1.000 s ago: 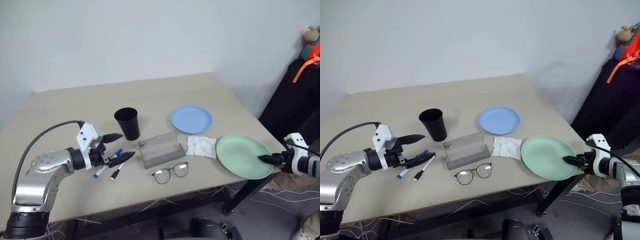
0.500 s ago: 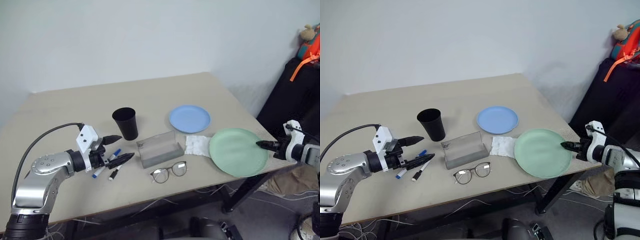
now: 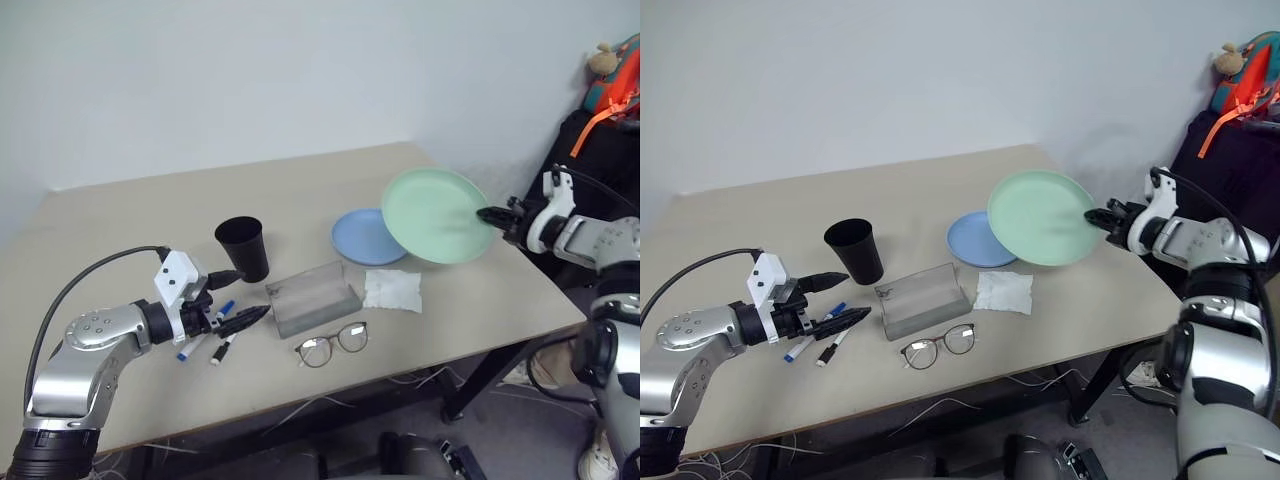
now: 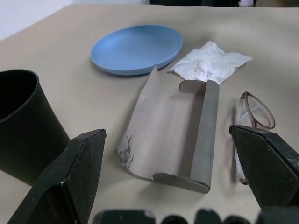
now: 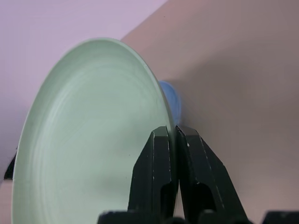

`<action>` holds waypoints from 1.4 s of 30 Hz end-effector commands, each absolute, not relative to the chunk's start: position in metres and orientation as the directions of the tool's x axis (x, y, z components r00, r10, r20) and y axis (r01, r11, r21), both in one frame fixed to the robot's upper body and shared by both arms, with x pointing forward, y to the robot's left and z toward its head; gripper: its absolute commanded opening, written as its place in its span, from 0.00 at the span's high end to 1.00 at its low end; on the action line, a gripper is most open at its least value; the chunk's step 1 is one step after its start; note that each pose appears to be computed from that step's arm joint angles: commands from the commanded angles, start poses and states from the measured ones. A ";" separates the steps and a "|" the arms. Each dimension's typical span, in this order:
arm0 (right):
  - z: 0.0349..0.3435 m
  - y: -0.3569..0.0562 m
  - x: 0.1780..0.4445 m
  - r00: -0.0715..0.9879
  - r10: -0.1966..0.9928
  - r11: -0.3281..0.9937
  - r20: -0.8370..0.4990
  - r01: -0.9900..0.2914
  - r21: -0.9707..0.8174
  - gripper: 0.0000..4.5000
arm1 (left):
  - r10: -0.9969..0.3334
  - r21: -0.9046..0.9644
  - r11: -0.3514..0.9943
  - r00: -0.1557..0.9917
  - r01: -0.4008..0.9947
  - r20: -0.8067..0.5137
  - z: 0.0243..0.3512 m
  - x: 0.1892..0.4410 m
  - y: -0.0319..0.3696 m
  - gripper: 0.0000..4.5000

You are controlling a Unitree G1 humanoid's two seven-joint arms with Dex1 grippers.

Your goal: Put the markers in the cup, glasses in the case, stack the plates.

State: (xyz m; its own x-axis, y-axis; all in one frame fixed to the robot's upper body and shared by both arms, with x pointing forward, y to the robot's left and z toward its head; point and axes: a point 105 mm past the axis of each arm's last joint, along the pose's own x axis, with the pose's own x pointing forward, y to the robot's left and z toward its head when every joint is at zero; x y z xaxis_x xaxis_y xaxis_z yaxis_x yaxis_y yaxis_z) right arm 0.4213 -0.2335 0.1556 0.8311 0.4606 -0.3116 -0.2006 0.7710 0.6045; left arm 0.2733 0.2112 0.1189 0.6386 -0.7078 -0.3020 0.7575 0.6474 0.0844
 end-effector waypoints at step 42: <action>0.141 -0.177 0.425 0.727 0.581 0.807 -0.367 -0.573 0.142 0.01 | -0.682 0.129 0.676 0.683 0.725 -0.260 0.134 0.270 0.207 0.00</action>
